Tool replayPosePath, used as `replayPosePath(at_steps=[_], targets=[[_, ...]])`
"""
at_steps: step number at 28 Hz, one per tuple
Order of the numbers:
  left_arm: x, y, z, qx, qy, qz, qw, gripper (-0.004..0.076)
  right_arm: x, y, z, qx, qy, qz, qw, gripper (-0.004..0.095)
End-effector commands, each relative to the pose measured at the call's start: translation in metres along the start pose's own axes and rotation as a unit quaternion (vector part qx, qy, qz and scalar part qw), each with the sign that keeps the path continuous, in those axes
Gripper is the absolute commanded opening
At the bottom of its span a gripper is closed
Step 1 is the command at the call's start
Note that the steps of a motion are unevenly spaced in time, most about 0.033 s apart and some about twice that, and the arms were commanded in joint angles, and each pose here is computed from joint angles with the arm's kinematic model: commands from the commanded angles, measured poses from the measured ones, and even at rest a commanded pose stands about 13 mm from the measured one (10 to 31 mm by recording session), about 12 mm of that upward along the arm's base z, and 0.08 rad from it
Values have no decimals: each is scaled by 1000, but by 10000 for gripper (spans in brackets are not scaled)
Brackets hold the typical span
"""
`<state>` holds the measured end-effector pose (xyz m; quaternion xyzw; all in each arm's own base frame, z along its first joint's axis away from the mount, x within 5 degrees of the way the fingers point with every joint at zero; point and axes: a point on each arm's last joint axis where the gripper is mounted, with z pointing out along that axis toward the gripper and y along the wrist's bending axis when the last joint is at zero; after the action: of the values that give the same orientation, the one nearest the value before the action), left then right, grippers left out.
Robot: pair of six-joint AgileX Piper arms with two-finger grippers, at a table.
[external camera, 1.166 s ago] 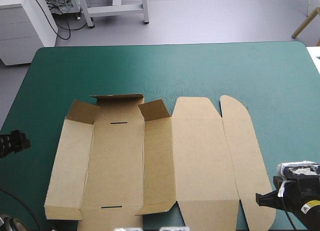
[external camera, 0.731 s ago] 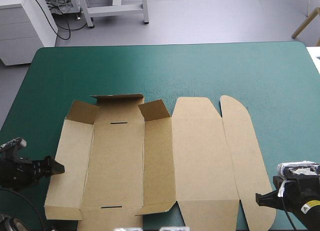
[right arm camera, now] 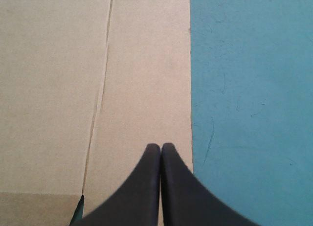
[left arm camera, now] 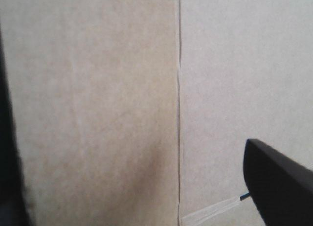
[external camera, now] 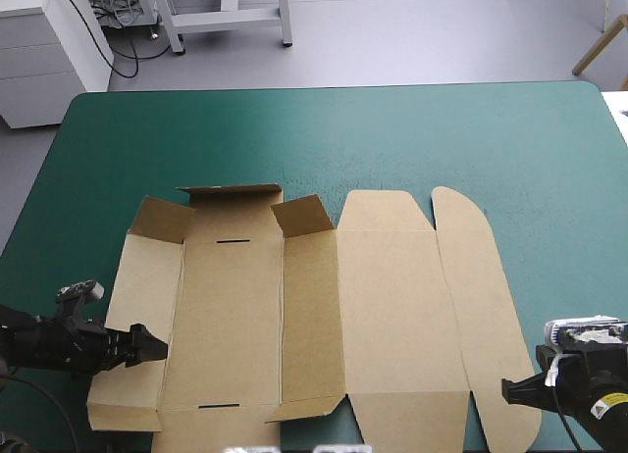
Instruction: Fold the box
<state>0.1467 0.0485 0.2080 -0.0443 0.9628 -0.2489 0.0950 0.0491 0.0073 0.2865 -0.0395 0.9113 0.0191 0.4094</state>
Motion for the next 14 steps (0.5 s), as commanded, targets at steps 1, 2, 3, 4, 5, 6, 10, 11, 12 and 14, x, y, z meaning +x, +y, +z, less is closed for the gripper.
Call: replayPosePath(at_steps=[1, 2, 3, 4, 5, 6, 10, 11, 12, 14], targets=[[-1, -10, -5, 28, 1, 4, 1000, 664, -11, 0, -4, 2, -35, -3, 999, -19], [-1, -10, -5, 30, 3, 3, 1000, 631, -11, 0, -4, 2, -35, -3, 999, -19], [0, -11, -5, 33, 5, 3, 999, 606, -11, 0, -4, 2, -35, -3, 999, -19], [0, -11, -5, 35, 8, 3, 999, 555, -11, 0, -4, 2, -35, -3, 999, -19], [1, -12, -5, 38, 10, 6, 999, 512, -11, 0, -4, 2, -35, -3, 999, -19], [1, -12, -5, 41, 13, 7, 999, 449, -11, 0, -4, 2, -35, -3, 999, -19], [2, -12, -5, 42, 16, 8, 999, 190, -11, 0, -4, 2, -35, -3, 999, -20], [2, -12, -5, 40, 18, 9, 999, 148, -11, 0, -4, 2, -35, -3, 999, -20], [2, -12, -5, 37, 20, 10, 999, 102, -11, 0, -4, 2, -35, -3, 999, -19], [3, -11, -5, 32, 25, 12, 999, 34, -11, 0, -4, 2, -35, -3, 999, -20]])
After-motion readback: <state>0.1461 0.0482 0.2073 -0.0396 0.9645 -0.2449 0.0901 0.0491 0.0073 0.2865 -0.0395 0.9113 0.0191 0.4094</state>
